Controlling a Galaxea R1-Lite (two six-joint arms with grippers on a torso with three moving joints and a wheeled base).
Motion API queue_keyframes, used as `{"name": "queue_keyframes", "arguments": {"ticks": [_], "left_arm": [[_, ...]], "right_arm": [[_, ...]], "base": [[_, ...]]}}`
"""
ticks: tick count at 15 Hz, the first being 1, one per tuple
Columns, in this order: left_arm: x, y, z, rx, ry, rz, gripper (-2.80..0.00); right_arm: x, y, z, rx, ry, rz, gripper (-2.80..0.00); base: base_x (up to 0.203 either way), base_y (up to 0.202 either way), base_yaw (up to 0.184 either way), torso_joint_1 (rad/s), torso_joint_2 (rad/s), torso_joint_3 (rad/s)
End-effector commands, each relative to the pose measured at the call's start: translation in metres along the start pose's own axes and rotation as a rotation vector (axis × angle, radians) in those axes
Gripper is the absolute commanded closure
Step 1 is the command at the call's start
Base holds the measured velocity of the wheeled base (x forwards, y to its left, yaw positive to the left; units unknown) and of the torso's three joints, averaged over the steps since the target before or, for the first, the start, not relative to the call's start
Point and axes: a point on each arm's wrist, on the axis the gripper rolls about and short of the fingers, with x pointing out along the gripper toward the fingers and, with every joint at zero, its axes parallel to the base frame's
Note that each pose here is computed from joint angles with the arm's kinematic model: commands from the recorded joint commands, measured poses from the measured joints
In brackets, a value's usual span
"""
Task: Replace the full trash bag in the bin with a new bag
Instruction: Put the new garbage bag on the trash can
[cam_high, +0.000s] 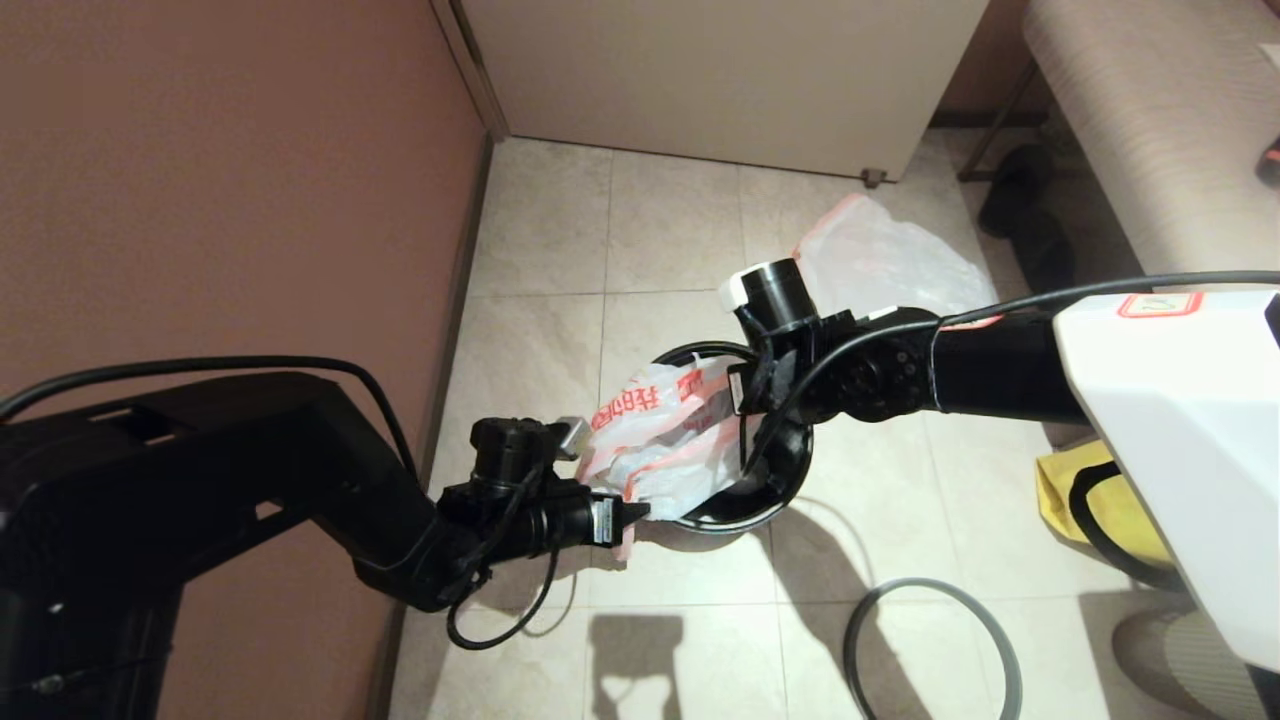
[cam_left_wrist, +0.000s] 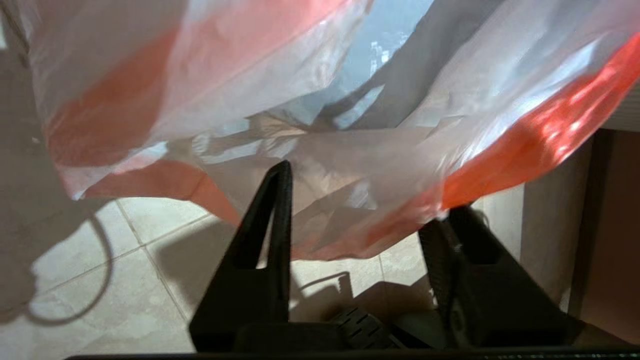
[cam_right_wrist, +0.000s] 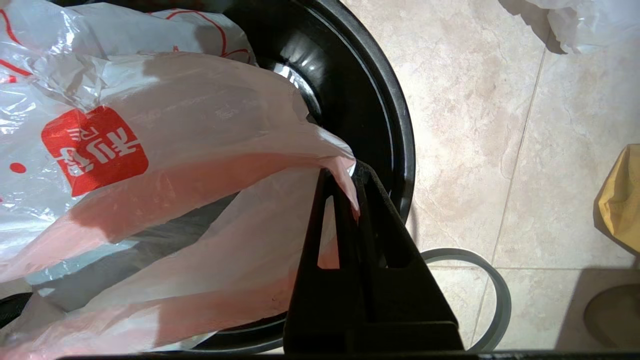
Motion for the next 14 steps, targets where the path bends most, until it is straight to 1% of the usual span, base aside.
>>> {"name": "queue_keyframes", "arguments": {"ticks": [1, 4, 5, 7, 9, 10, 11, 13, 14], "left_arm": [[0.001, 0.001, -0.002, -0.003, 0.001, 0.004, 0.00], [-0.001, 0.001, -0.002, -0.002, 0.003, 0.006, 0.00], [-0.006, -0.002, 0.003, 0.003, -0.013, 0.004, 0.00], [-0.025, -0.012, 0.020, 0.026, -0.073, -0.007, 0.00], [-0.042, -0.025, 0.037, 0.054, -0.133, -0.025, 0.00], [-0.047, -0.031, 0.041, 0.075, -0.148, -0.034, 0.00], [-0.049, -0.035, 0.044, 0.116, -0.158, -0.031, 0.00], [-0.048, -0.038, 0.056, 0.154, -0.190, -0.002, 0.00], [-0.046, -0.040, 0.064, 0.166, -0.200, 0.014, 0.00]], "right_arm": [[-0.002, -0.001, 0.001, 0.004, -0.003, -0.002, 0.00], [-0.008, -0.004, 0.005, 0.024, -0.006, -0.001, 0.00], [-0.011, -0.005, 0.007, 0.034, -0.002, -0.002, 0.00], [-0.019, -0.013, 0.013, 0.078, 0.002, 0.001, 0.00], [-0.013, -0.031, 0.018, 0.101, 0.006, -0.019, 0.00], [-0.009, -0.041, 0.021, 0.113, 0.009, -0.035, 0.00], [-0.006, -0.052, 0.020, 0.115, 0.028, -0.055, 0.00], [-0.001, -0.065, 0.015, 0.118, 0.061, -0.084, 0.00], [0.001, -0.070, 0.014, 0.140, 0.070, -0.080, 0.00]], "base": [[0.000, 0.000, 0.000, 0.000, 0.00, 0.000], [0.000, 0.000, 0.000, 0.000, 0.00, 0.000], [0.000, 0.000, 0.000, 0.000, 0.00, 0.000], [0.000, 0.000, 0.000, 0.000, 0.00, 0.000], [0.000, 0.000, 0.000, 0.000, 0.00, 0.000], [0.000, 0.000, 0.000, 0.000, 0.00, 0.000], [0.000, 0.000, 0.000, 0.000, 0.00, 0.000], [0.000, 0.000, 0.000, 0.000, 0.00, 0.000], [0.000, 0.000, 0.000, 0.000, 0.00, 0.000]]}}
